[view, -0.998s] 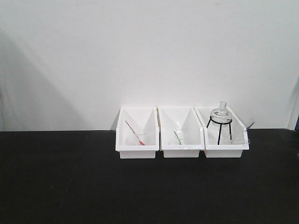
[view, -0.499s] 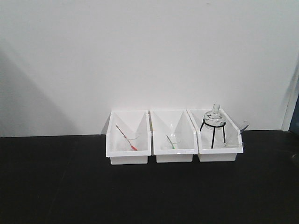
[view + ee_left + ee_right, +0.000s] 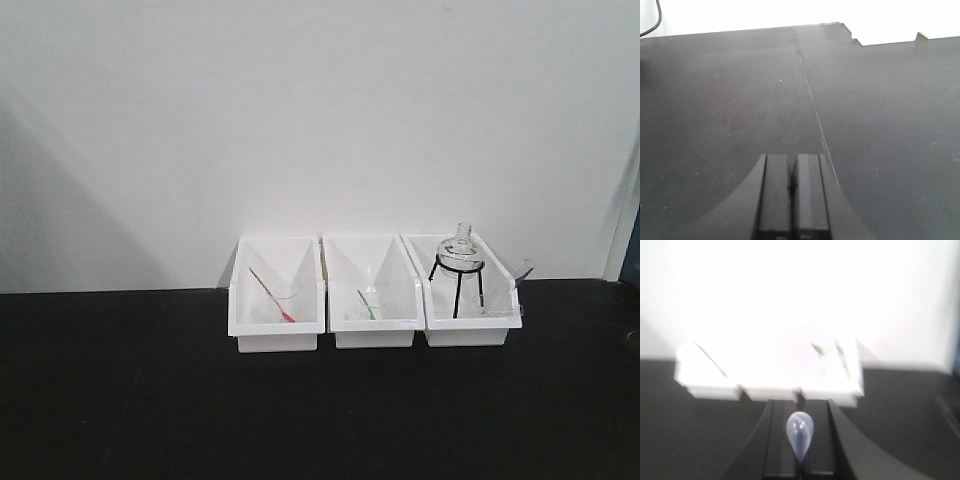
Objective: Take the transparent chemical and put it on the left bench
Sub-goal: 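Drive up to the white bins holding the dropper in the right gripper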
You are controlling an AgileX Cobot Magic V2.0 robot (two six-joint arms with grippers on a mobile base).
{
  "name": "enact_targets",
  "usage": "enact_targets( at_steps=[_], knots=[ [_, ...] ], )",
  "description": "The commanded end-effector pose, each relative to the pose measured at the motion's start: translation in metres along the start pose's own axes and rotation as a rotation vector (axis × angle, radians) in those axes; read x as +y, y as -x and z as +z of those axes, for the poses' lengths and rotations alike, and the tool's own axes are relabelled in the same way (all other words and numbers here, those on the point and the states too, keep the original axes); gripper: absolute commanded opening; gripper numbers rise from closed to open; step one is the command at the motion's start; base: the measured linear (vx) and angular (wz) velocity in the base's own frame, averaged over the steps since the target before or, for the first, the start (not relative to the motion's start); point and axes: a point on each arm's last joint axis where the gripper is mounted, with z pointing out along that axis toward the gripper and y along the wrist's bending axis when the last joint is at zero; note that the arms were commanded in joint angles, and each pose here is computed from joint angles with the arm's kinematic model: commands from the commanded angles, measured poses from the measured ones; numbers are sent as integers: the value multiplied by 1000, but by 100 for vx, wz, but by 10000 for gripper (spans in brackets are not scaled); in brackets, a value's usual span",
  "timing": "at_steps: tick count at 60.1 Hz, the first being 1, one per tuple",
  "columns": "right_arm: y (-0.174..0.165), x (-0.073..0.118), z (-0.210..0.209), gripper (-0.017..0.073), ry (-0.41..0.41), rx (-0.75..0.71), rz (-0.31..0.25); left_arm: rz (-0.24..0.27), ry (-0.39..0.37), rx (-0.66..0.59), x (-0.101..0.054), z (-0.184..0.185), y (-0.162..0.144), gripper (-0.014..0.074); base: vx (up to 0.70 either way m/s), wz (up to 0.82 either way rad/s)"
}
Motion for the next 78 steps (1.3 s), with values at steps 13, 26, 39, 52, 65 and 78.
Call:
enact_targets(
  at_steps=[13, 26, 39, 52, 65, 78],
  knots=[
    [-3, 36, 82, 0, 308, -132, -7, -9, 2, -81, 0, -1, 3, -3, 0, 0],
    [-36, 41, 118, 0, 324, 17, 40, -9, 2, -81, 0, -1, 3, -3, 0, 0],
    [-48, 49, 124, 0, 404, 86, 64, -9, 2, -81, 0, -1, 3, -3, 0, 0],
    [-61, 60, 116, 0, 548, 118, -26, -9, 2, -81, 0, -1, 3, -3, 0, 0],
    [-81, 60, 121, 1, 553, 192, -30, -9, 2, -81, 0, -1, 3, -3, 0, 0],
    [-91, 65, 127, 56, 606, 206, -6, -9, 2, -81, 0, -1, 3, -3, 0, 0]
  ],
)
